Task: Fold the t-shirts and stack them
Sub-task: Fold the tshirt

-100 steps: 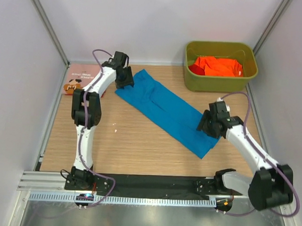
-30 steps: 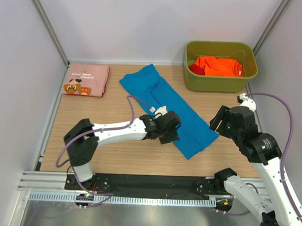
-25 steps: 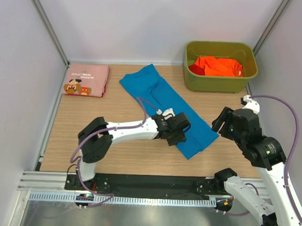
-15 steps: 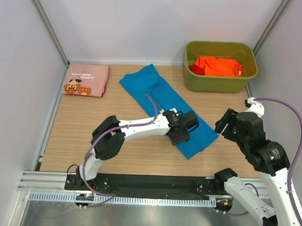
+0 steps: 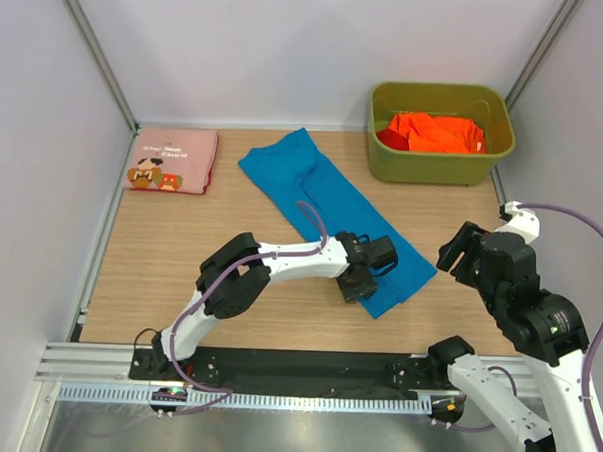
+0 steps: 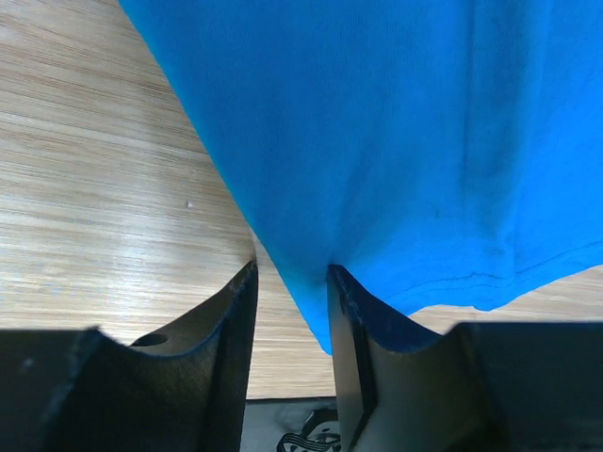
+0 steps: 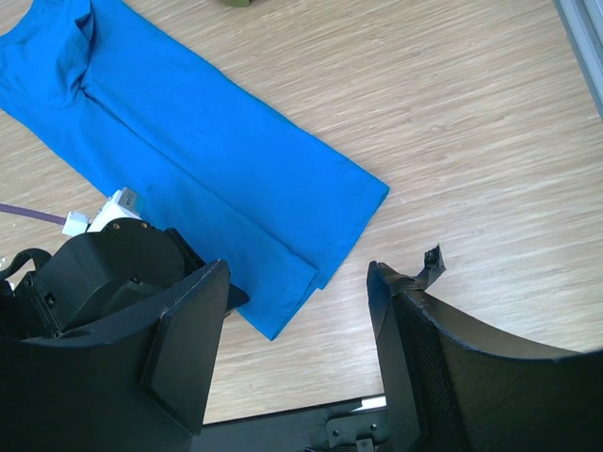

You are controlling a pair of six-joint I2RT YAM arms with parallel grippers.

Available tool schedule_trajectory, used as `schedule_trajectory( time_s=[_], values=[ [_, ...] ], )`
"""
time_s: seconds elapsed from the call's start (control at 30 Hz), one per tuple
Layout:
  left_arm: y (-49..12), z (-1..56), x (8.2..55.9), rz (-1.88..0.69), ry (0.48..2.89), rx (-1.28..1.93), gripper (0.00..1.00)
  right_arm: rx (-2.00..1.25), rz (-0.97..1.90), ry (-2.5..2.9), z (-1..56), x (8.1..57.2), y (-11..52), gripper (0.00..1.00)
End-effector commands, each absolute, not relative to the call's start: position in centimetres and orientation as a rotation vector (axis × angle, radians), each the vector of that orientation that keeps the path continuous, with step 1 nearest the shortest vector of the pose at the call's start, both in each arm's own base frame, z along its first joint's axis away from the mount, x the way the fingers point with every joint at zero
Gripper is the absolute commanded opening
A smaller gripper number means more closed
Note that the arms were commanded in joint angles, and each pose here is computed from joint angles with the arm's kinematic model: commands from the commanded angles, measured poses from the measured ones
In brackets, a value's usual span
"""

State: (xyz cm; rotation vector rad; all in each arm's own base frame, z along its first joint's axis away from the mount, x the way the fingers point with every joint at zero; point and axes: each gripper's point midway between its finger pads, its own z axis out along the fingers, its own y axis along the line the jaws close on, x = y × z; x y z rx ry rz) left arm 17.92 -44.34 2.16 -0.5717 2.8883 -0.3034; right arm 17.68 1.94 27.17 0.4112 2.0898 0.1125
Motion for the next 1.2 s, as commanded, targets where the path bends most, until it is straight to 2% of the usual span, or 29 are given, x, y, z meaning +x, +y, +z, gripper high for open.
schedule_trajectory(
  time_s=[0.0,0.23,0.57,0.97,1.17],
  values=[
    [-44.2,1.9,17.8,-0.302,2.869,-0.588,0.35,0.416,0.118,2.042,28.5,17.7,1.6,0.67],
    [-43.1,1.7,17.6,-0.237,2.881,-0.526,0.27,0.427,0.133,2.042,28.6,17.8,1.8,0.67],
    [-41.1,2.4,17.3,-0.145,2.889,-0.371,0.0,0.408,0.152,2.055,28.2,17.9,2.3,0.67],
    [-31.0,3.4,14.0,0.048,2.881,-0.287,0.0,0.401,0.161,2.053,28.2,17.9,2.4,0.67],
    [-24.2,3.8,12.2,0.249,2.853,-0.275,0.0,0.386,0.184,2.071,27.5,18.3,3.1,0.67]
  ],
)
